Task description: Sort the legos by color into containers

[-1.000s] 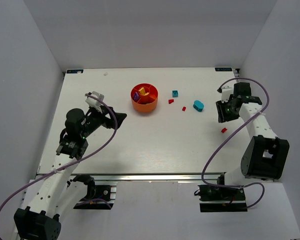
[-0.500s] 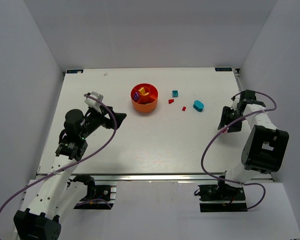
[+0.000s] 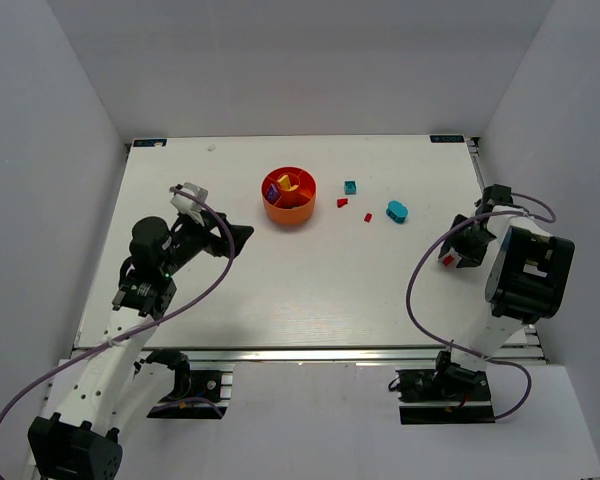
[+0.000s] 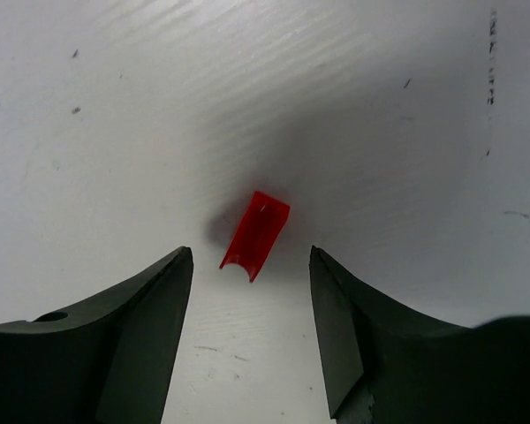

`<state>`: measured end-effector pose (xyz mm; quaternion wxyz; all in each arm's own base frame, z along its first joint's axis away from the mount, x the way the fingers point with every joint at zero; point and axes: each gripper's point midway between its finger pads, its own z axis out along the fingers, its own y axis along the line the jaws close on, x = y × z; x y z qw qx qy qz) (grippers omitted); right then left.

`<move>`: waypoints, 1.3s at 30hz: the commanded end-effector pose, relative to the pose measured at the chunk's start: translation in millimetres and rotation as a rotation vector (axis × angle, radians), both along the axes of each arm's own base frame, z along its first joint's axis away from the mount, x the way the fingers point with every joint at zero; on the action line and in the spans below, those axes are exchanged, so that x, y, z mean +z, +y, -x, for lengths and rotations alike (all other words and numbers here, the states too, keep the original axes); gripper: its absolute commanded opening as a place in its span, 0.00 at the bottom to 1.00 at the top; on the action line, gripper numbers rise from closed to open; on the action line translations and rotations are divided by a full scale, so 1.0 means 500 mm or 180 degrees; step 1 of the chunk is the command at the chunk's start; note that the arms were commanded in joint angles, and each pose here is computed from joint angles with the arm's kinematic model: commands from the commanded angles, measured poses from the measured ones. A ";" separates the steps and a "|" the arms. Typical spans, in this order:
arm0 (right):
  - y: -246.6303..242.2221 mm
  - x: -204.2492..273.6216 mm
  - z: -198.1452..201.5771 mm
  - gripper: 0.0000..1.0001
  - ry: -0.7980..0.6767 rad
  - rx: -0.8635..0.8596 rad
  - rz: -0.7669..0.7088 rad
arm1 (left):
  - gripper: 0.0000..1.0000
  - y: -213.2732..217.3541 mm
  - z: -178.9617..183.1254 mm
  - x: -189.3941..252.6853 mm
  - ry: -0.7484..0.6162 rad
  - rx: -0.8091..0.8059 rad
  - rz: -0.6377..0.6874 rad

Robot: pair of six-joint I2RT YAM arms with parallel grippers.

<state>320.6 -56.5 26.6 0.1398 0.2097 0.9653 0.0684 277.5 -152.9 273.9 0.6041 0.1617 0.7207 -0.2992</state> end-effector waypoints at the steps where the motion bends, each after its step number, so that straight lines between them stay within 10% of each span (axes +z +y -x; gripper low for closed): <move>1: -0.016 0.000 -0.048 0.60 -0.0136 -0.0179 -0.0006 | 0.92 -0.006 0.000 0.015 -0.0061 -0.0055 0.0033; 24: -0.008 -0.002 -0.021 0.45 -0.0061 -0.0214 -0.0112 | 0.92 -0.004 -0.007 0.003 -0.0021 -0.0024 -0.0012; 39: 0.040 0.063 -0.070 0.00 -0.0489 0.0479 -0.0355 | 0.92 -0.007 -0.007 -0.002 -0.0011 -0.0053 -0.0011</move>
